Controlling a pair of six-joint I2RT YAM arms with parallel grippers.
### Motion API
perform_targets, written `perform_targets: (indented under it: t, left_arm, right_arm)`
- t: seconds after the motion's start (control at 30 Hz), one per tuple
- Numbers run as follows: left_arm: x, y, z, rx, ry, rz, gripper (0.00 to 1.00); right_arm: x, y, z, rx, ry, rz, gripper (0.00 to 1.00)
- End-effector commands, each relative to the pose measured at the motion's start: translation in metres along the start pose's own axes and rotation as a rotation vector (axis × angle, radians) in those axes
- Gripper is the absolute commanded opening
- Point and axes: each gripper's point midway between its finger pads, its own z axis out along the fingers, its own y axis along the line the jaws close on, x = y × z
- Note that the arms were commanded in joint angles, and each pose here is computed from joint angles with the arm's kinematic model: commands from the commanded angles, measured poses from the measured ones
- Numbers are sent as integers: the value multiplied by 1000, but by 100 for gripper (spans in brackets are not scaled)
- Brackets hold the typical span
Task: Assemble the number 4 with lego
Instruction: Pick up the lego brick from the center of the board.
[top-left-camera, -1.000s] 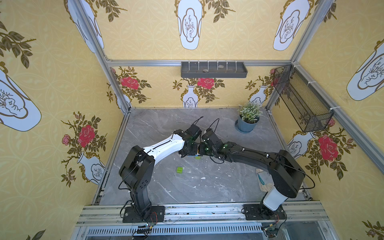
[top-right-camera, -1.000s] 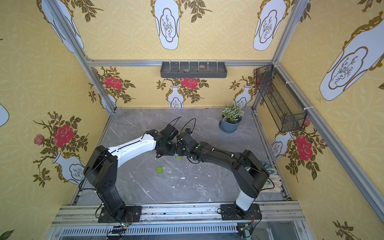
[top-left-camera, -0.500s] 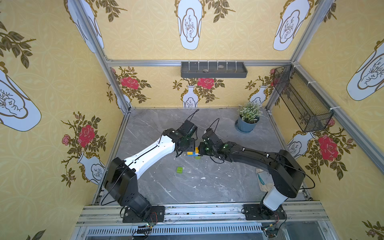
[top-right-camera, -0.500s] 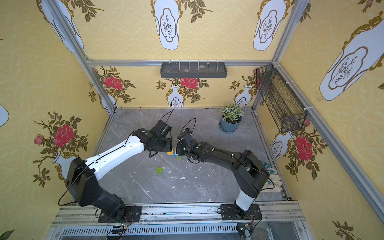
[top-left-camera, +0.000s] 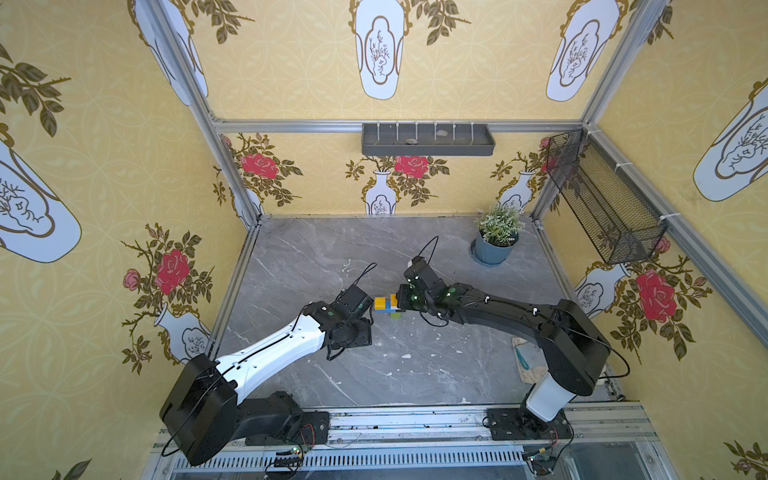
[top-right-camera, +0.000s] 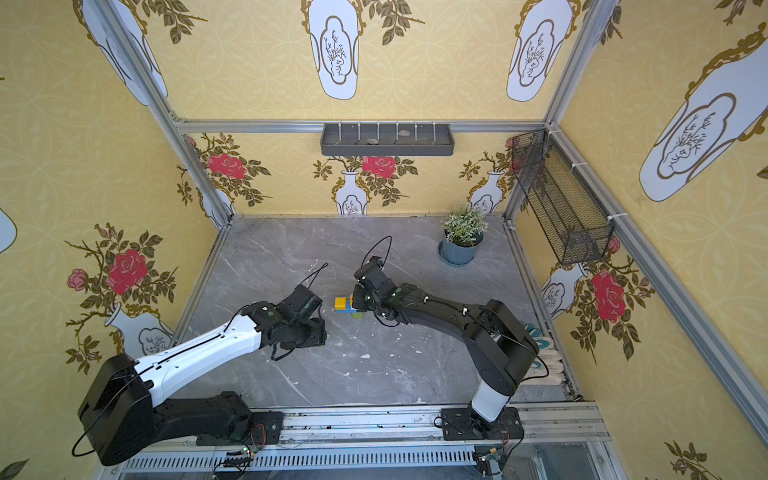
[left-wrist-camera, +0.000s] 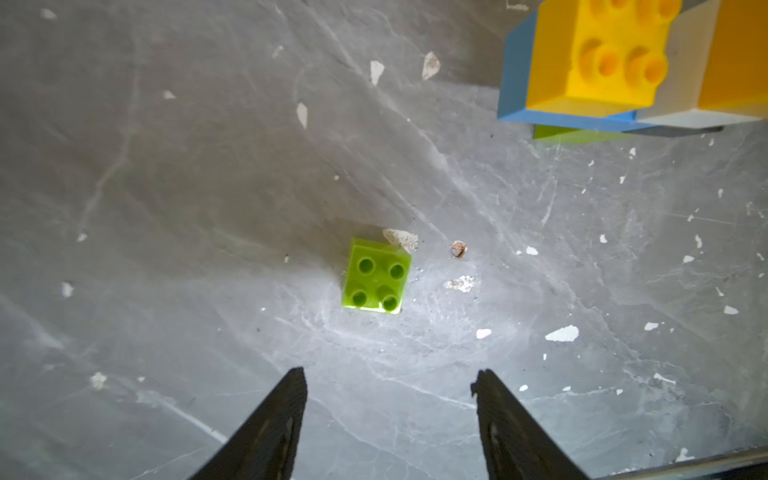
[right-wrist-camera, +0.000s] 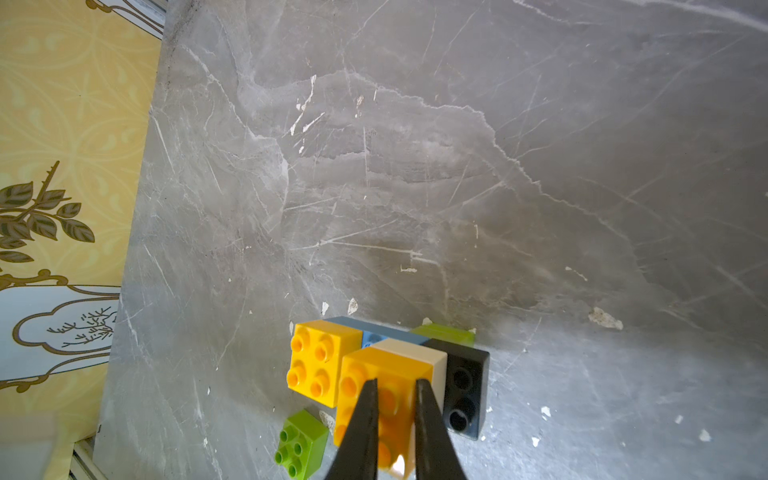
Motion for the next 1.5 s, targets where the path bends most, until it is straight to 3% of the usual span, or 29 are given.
perform_targets:
  t: [0.0, 0.17, 0.43, 0.63, 0.9, 1.2, 1.37, 1.47]
  left_arm:
    - [-2, -10, 11, 16, 14, -15, 64]
    - [1, 1, 29, -60, 40, -6, 51]
    - [-4, 11, 36, -137, 38, 34, 57]
    - [-2, 18, 46, -118, 67, 21, 49]
    - [-7, 15, 51, -109, 76, 32, 47]
    - [-7, 16, 53, -106, 80, 29, 38]
    - [-4, 18, 56, -113, 97, 18, 43]
    - [-5, 17, 54, -104, 89, 14, 40]
  right_arm:
    - [95, -89, -17, 347, 384, -24, 14]
    - [96, -91, -18, 351, 388, -23, 14]
    - [99, -93, -18, 352, 390, -20, 14]
    - [99, -93, -18, 352, 390, -16, 14]
    - [99, -94, -18, 357, 394, -18, 13]
    - [96, -91, -17, 356, 393, -21, 14]
    - [95, -90, -17, 353, 391, -23, 14]
    - [95, -91, -17, 356, 392, -25, 14]
